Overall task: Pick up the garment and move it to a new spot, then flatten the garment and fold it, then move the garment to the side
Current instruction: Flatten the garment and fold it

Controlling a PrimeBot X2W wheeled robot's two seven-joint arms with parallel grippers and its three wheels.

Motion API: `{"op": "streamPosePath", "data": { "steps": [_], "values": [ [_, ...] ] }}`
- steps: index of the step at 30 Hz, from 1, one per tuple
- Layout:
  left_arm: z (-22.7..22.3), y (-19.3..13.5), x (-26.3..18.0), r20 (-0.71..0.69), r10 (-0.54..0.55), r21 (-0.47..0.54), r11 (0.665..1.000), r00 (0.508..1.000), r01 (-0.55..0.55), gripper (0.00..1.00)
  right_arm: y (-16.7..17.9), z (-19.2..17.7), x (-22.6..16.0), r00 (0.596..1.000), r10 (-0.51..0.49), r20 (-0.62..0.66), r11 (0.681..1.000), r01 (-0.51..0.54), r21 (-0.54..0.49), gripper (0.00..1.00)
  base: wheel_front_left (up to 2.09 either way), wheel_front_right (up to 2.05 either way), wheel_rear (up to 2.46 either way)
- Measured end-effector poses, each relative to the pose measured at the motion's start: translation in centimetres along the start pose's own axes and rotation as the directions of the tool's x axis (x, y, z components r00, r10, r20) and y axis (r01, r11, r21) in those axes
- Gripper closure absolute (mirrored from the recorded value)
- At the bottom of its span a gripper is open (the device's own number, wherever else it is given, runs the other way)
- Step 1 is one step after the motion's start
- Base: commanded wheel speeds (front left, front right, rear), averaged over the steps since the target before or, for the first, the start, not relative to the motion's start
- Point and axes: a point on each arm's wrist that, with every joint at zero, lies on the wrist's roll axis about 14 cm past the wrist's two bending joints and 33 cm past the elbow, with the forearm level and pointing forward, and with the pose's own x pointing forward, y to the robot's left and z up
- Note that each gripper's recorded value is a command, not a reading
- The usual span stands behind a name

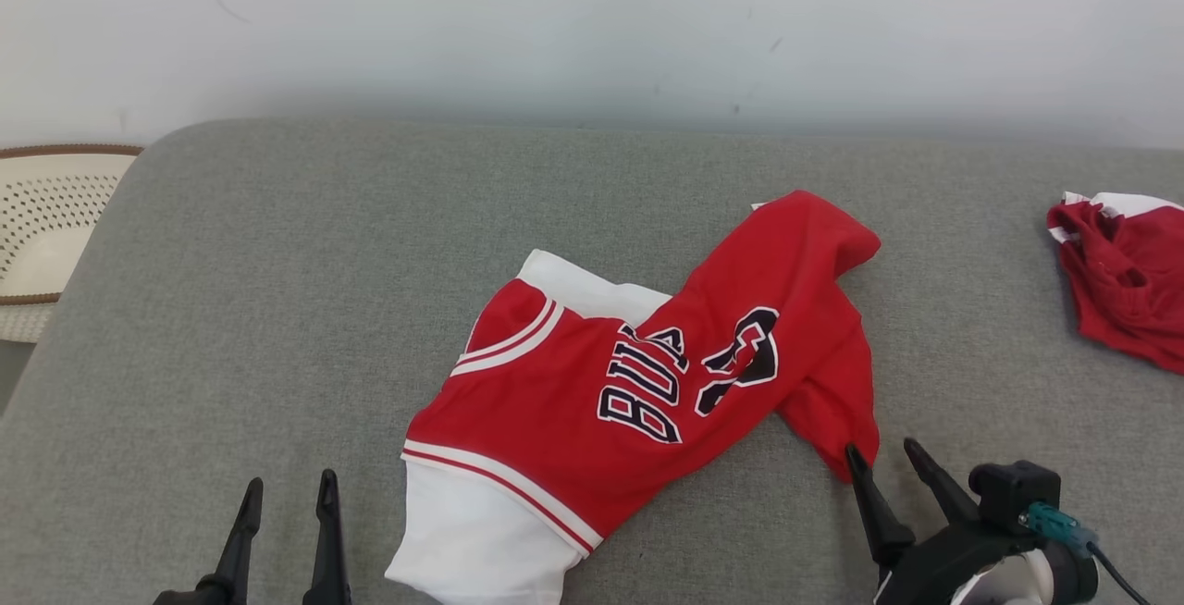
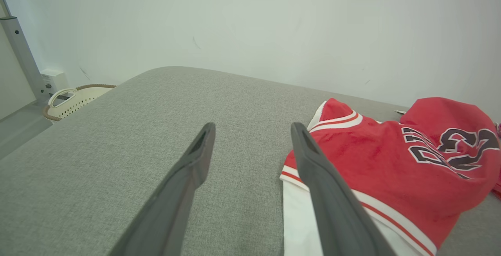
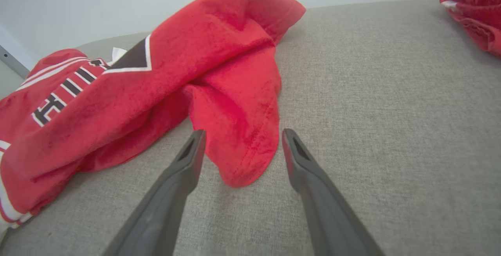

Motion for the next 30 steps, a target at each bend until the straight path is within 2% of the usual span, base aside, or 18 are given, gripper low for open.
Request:
{"op": "streamPosePath", "data": {
  "steps": [12,13,14,15,16,22,30],
  "values": [
    [-0.4,0.5,-0.2,-0.013,0.018,0.005,1.0,1.0,-0.018,0.0,-0.2,-2.9,0.3,0.995,-0.025,-0.098,0.999,0.027,0.022,0.0,0.0,0.0,0.0],
    [-0.4,0.6,-0.2,-0.014,0.02,0.006,1.0,1.0,-0.02,0.0,-0.3,-3.1,0.4,0.994,-0.026,-0.106,0.999,0.029,0.023,0.21,0.0,0.0,0.0],
    [-0.4,0.6,-0.1,-0.015,0.021,0.008,1.0,1.0,-0.021,0.0,-0.4,-3.3,0.6,0.993,-0.03,-0.11,0.999,0.032,0.021,0.46,0.0,0.0,0.0],
    [-0.5,0.7,-0.2,-0.016,0.022,0.008,1.0,1.0,-0.022,0.0,-0.6,-3.3,0.7,0.993,-0.031,-0.111,0.999,0.033,0.015,0.62,0.0,0.0,0.0],
    [-0.5,0.7,-0.2,-0.017,0.024,0.009,1.0,1.0,-0.024,0.0,-0.7,-3.2,0.9,0.994,-0.033,-0.109,0.999,0.034,0.008,1.0,0.0,0.0,0.0],
    [-0.4,0.8,0.0,-0.014,0.027,0.01,1.0,1.0,-0.027,0.0,-1.2,-2.7,1.2,0.996,-0.048,-0.078,0.999,0.047,-0.011,1.0,0.0,0.0,0.0],
    [-0.3,0.4,0.0,-0.009,0.016,0.001,1.0,1.0,-0.016,0.0,-3.8,-0.9,-0.5,0.995,-0.094,-0.02,0.99,0.091,-0.107,1.0,0.0,0.0,0.0]
  ]
}}
